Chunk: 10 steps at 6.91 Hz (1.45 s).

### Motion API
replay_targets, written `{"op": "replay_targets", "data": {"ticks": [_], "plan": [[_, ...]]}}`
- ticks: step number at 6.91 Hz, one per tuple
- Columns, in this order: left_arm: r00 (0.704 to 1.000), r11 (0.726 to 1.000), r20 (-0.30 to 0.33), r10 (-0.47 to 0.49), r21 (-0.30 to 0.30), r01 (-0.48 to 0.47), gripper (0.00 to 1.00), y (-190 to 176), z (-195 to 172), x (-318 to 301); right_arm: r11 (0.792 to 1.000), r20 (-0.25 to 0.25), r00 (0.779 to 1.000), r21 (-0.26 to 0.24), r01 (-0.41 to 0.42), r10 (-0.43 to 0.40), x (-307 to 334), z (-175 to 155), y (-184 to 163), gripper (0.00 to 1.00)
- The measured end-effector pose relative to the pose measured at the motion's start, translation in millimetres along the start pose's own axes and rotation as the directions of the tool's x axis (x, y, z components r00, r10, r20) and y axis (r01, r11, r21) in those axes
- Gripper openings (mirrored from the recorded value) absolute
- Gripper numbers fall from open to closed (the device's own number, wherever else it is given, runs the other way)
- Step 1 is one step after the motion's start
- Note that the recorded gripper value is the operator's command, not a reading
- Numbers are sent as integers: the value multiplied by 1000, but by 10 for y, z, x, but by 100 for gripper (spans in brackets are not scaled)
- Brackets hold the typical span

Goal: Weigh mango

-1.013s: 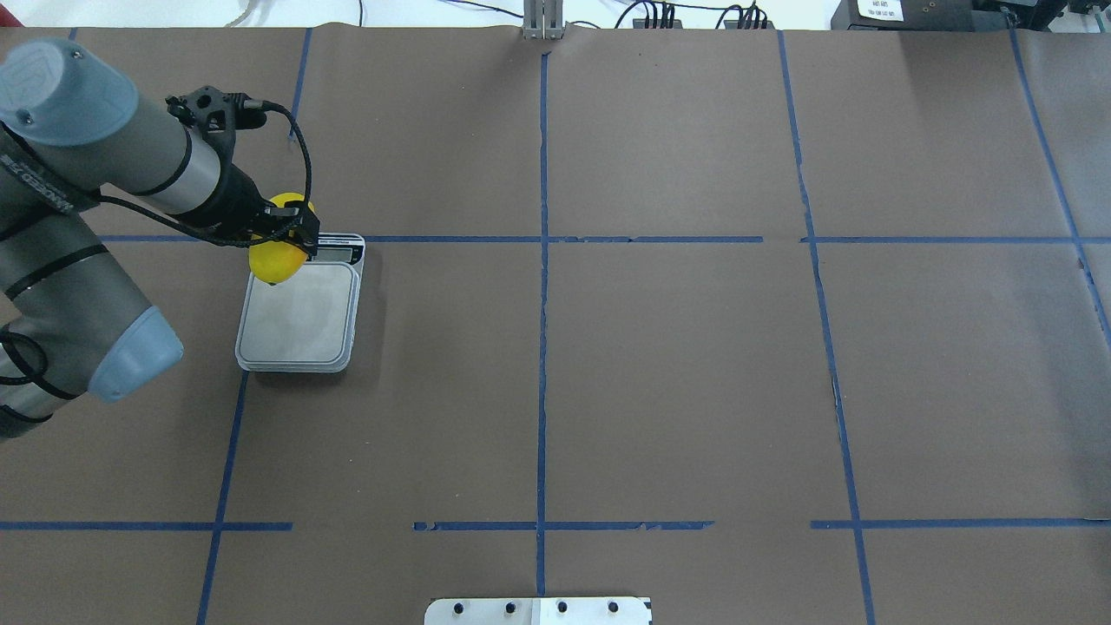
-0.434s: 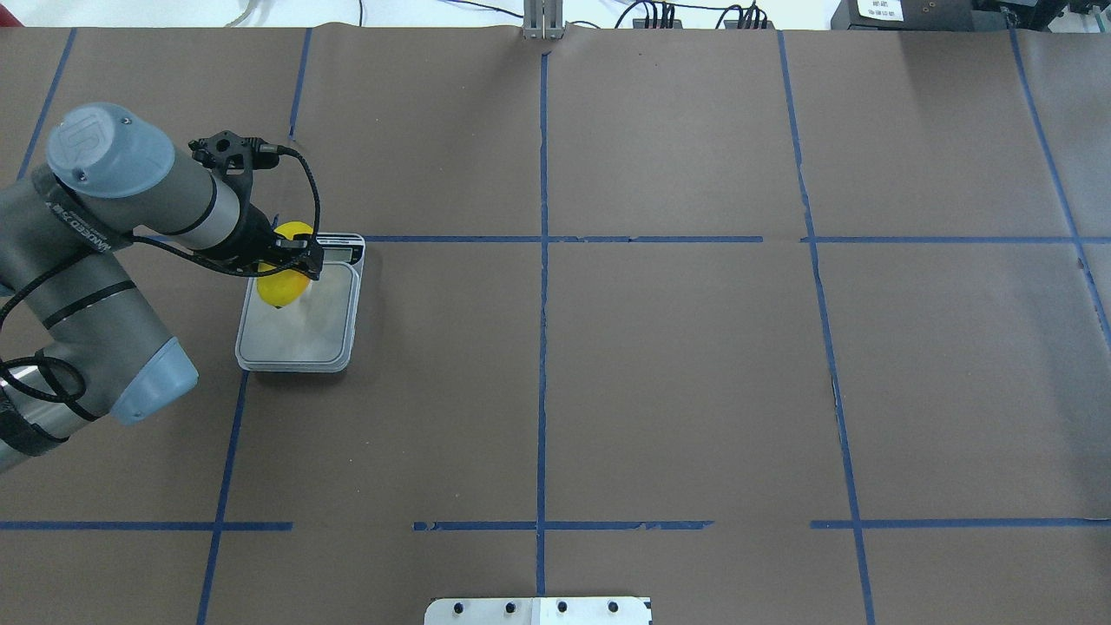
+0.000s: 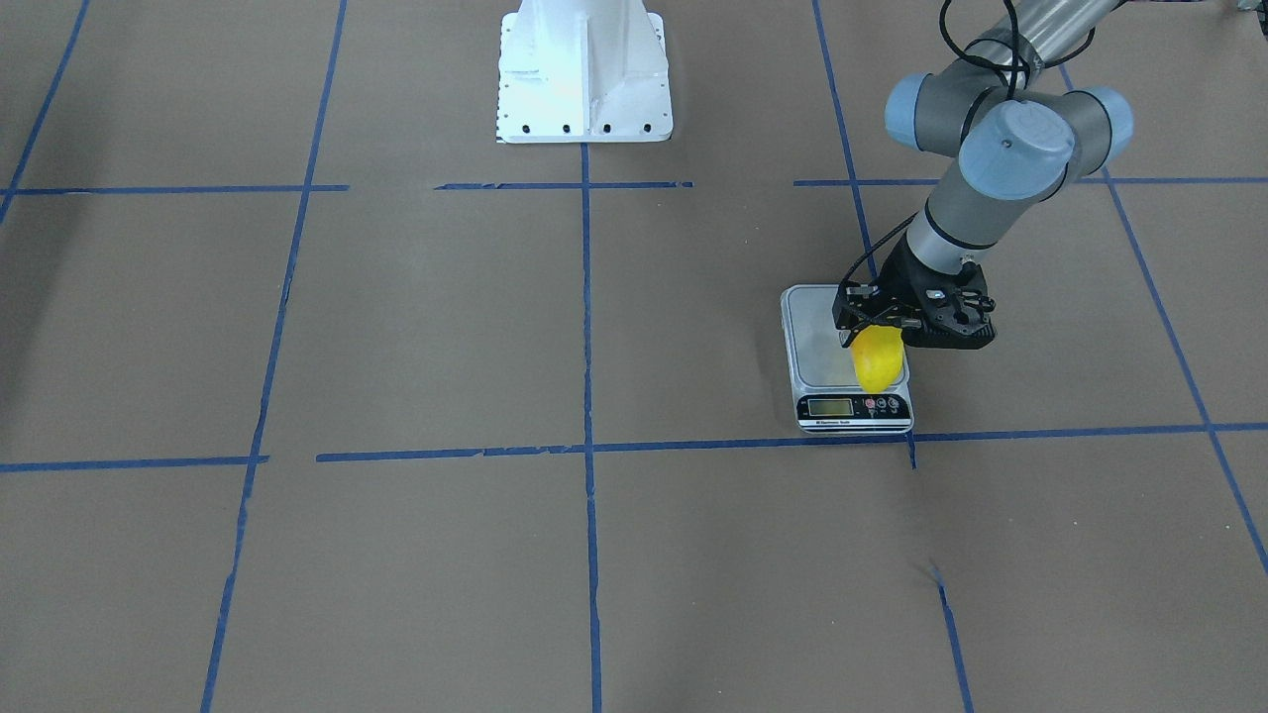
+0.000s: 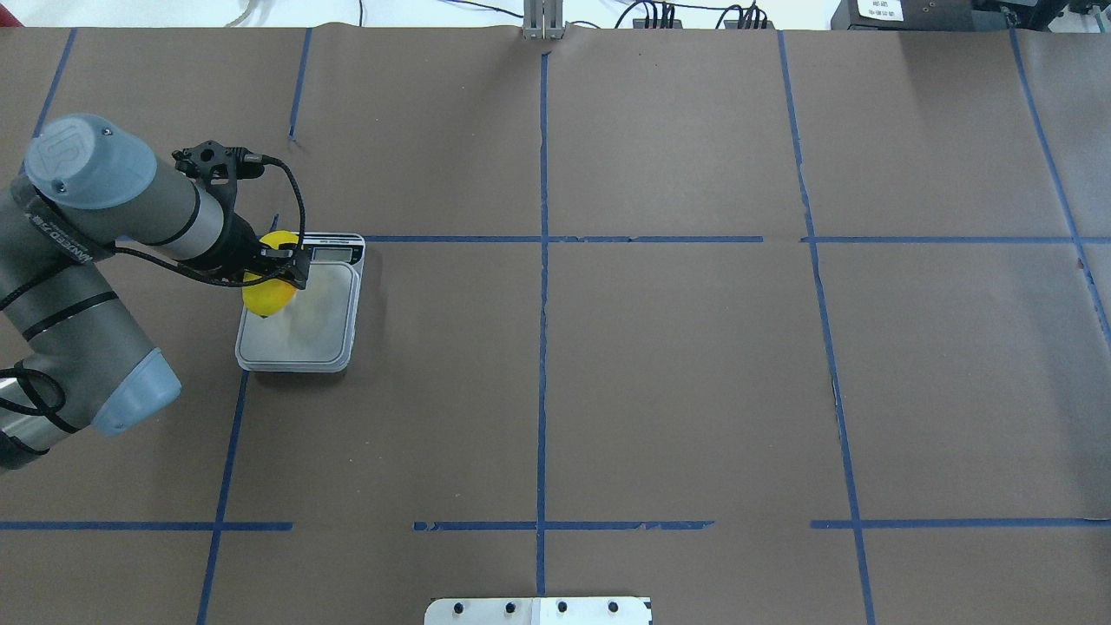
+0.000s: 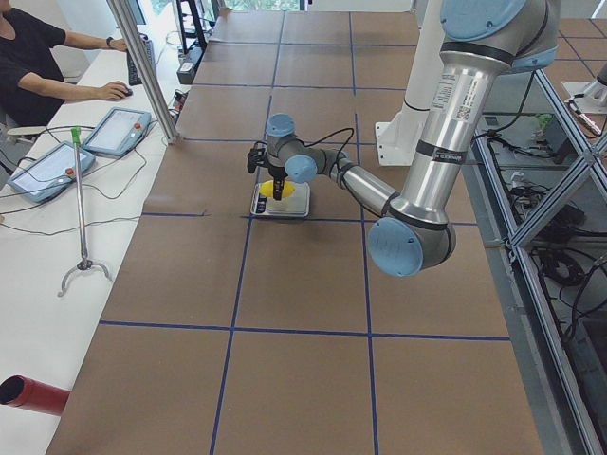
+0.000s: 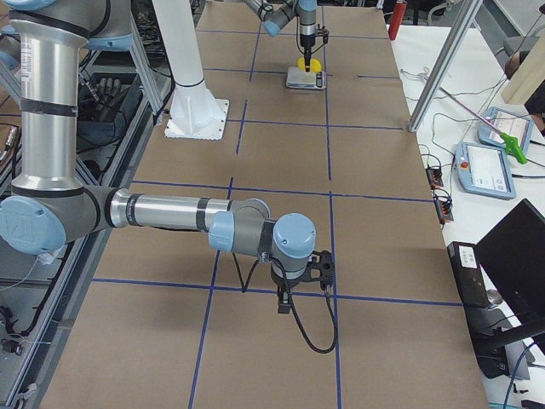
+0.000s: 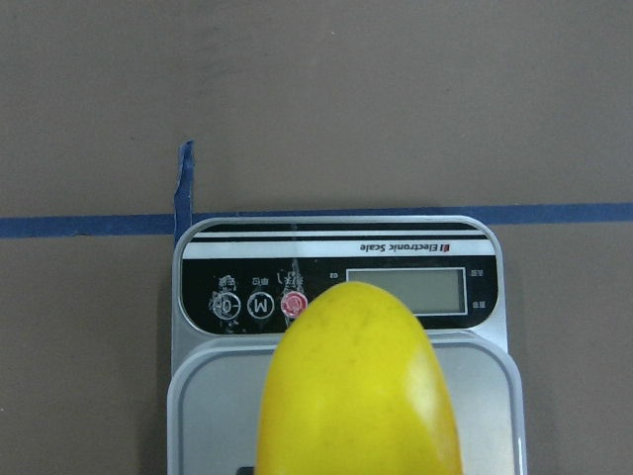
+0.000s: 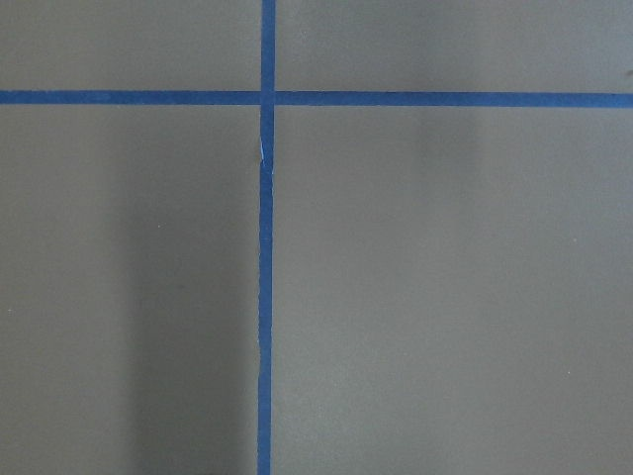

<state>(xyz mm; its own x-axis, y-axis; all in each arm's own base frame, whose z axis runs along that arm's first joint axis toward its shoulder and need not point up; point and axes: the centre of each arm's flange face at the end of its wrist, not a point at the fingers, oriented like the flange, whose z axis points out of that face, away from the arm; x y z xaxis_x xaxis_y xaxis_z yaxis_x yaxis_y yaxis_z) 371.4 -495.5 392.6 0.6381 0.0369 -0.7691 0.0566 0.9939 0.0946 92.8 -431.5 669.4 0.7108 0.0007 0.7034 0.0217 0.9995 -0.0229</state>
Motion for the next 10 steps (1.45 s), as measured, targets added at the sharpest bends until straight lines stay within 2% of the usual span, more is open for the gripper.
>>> {"op": "replay_targets", "data": {"ticks": [1, 2, 7, 8, 10], "plan": [[1000, 1000, 2, -1, -2, 1, 83, 7, 10, -13, 1000, 0, 1000, 0, 0, 0, -1, -1, 0, 100], [1000, 1000, 3, 0, -4, 0, 100, 12, 16, -24, 1000, 0, 1000, 0, 0, 0, -2, -2, -1, 100], [1000, 1000, -2, 14, 1, -14, 100, 26, -21, -14, 1000, 0, 1000, 0, 0, 0, -1, -1, -1, 100], [999, 999, -23, 35, 20, -34, 100, 38, -193, 64, 1000, 0, 1000, 0, 0, 0, 0, 0, 0, 100], [993, 990, -32, 110, 95, -107, 100, -39, -935, 91, 1000, 0, 1000, 0, 0, 0, 0, 0, 0, 100]]}}
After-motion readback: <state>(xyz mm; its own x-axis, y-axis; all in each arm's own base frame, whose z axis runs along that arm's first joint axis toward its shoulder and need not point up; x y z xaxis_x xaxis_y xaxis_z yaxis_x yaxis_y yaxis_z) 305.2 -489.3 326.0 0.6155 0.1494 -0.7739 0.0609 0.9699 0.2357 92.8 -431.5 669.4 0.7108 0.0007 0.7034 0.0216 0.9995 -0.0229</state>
